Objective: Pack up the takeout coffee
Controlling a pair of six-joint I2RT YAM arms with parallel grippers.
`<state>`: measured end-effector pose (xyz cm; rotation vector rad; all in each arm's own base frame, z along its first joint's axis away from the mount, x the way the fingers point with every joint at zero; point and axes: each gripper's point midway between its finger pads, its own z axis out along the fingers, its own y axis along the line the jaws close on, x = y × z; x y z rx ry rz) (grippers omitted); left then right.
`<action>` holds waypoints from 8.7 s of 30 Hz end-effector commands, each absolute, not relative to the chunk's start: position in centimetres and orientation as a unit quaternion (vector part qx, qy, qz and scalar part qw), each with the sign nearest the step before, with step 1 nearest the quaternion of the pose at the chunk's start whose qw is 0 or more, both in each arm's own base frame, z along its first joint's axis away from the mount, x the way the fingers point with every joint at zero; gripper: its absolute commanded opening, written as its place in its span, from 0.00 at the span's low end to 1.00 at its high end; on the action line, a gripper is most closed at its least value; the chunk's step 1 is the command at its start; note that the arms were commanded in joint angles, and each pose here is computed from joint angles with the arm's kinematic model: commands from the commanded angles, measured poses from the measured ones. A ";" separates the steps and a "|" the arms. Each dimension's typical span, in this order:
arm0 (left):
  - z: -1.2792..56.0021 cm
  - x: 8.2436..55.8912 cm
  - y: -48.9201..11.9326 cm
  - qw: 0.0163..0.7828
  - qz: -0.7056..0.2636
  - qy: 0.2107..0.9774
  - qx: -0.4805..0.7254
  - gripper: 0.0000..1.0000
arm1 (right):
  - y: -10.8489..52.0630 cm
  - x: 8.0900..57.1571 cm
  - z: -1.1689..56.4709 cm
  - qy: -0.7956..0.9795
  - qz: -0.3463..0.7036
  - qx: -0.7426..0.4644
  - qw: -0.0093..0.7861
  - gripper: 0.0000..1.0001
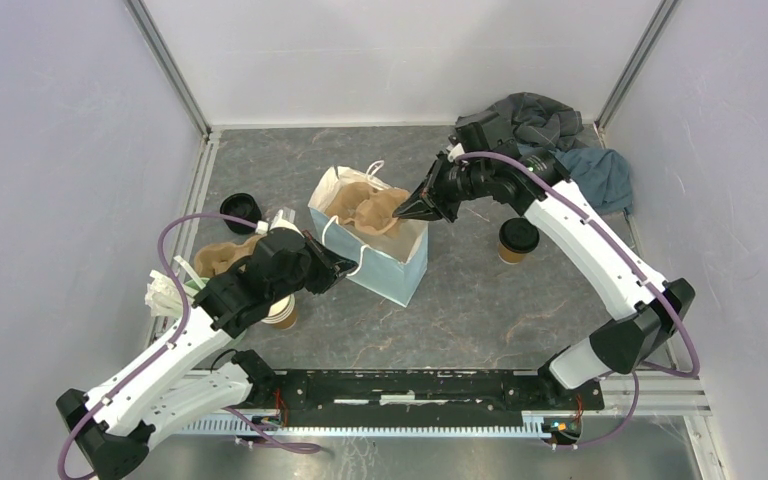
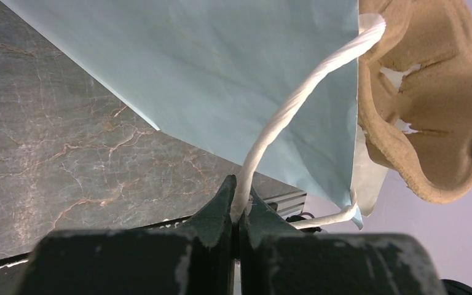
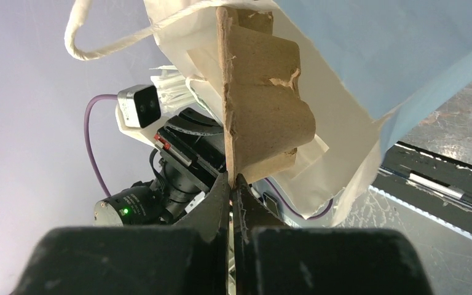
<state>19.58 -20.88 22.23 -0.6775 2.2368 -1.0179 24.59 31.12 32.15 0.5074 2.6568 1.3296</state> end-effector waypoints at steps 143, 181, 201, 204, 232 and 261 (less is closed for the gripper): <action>36.6 21.8 -17.3 0.427 -0.293 0.839 -0.164 1.00 | 21.5 27.8 36.0 0.796 0.171 -0.183 0.552 0.92; 27.5 29.0 -23.3 0.268 -0.372 0.884 -0.097 0.88 | 23.7 27.6 30.1 0.840 0.373 -0.013 0.393 0.98; 26.6 25.3 -20.2 0.288 -0.304 0.902 -0.105 0.91 | 3.8 28.3 25.7 0.910 -0.136 -0.090 0.382 0.98; 26.8 25.9 -20.6 0.284 -0.300 0.906 -0.094 0.91 | 3.8 28.1 21.6 0.936 -0.097 -0.084 0.327 0.98; 26.5 26.5 -21.4 0.273 -0.308 0.906 -0.097 0.91 | 2.4 34.3 13.8 0.943 -0.049 0.103 0.314 0.97; 26.2 26.8 -21.9 0.265 -0.308 0.910 -0.085 0.91 | 3.3 34.1 11.5 0.956 -0.031 0.069 0.285 0.88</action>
